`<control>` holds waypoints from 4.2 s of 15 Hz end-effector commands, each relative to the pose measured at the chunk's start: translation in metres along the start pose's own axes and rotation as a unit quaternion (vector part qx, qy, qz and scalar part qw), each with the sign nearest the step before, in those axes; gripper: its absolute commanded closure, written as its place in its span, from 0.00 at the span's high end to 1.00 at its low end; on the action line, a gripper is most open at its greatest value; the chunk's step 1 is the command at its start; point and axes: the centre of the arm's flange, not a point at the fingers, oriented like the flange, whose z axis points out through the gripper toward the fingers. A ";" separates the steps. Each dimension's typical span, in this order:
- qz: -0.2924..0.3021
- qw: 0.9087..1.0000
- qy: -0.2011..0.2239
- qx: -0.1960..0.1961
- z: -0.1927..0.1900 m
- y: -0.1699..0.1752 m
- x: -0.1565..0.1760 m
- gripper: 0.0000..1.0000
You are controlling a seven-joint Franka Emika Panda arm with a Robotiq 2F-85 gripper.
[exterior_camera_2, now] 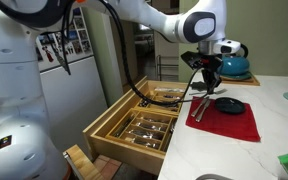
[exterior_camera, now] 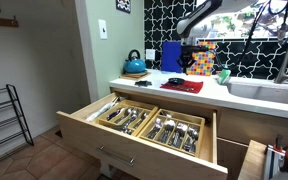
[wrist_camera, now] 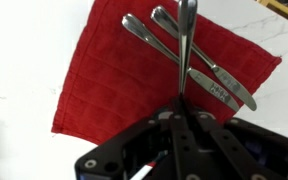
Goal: Put the fork in the drawer
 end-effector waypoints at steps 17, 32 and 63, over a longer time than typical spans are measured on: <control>0.013 0.999 0.036 0.013 -0.018 -0.032 -0.222 0.06; 0.108 0.993 0.010 -0.050 0.061 -0.079 -0.249 0.01; 0.176 0.984 0.015 -0.022 0.206 -0.194 -0.277 0.01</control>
